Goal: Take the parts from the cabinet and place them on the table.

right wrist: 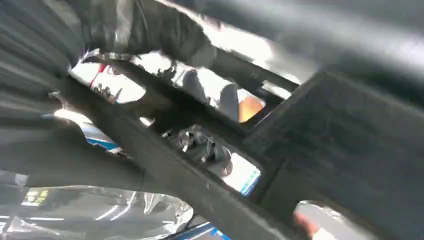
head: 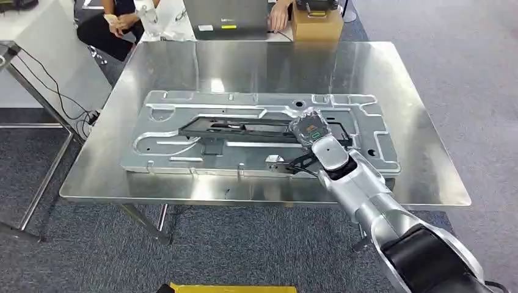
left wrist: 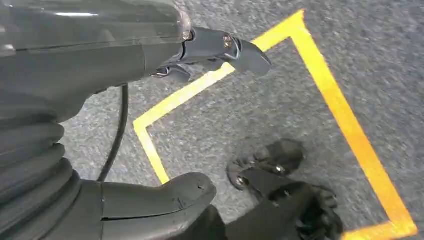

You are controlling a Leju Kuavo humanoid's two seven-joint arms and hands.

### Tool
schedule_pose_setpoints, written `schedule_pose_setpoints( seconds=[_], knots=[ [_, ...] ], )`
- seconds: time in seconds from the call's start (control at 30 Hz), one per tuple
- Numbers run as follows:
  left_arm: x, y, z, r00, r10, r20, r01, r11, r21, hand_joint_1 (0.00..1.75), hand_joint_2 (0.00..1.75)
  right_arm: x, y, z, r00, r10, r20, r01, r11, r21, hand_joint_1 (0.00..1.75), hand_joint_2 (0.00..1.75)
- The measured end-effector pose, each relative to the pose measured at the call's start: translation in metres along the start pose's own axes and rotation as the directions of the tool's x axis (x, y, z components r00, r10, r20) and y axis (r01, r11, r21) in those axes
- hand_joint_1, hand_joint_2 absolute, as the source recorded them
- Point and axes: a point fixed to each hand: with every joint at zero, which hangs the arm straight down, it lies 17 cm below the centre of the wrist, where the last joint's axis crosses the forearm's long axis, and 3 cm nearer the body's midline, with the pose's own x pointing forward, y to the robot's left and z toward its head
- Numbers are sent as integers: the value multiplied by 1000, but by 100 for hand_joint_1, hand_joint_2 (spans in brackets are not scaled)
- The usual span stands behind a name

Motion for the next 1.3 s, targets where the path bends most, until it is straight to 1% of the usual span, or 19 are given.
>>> schedule_pose_setpoints(
  seconds=[0.03, 0.2, 0.27, 0.6, 0.83, 0.97, 1.3],
  knots=[
    [-3, 0, 1, 1000, 0, -5, 0, 1000, -1, 0, 0, -1, 13, 6, 1000, -7, -2, 7, 1000, 13, 0, 175],
    [-3, 0, 1, 1000, 19, 1, -19, 1000, 2, 0, 0, -13, 58, 28, 999, -33, -34, 35, 997, 65, 0, 175],
    [-4, 0, 1, 1000, 21, 1, -21, 1000, -1, 0, 0, -19, 68, 34, 998, -48, -51, 52, 996, 75, 0, 175],
    [-3, -3, 2, 1000, 24, 1, -24, 1000, -9, 0, 0, -36, 68, 34, 992, -78, -95, 85, 994, 68, 0, 175],
    [-9, -3, 3, 1000, 27, -14, -27, 1000, -2, 0, 0, -32, 75, 38, 993, -74, -87, 81, 993, 80, 0, 175],
    [-7, -5, 3, 999, 42, -8, -42, 999, -5, 0, 0, -33, 70, 35, 994, -67, -87, 73, 995, 64, 0, 175],
    [-4, -3, 2, 999, 44, 0, -44, 999, -3, 0, 0, -28, 75, 39, 995, -66, -78, 72, 995, 73, 0, 175]
  ],
)
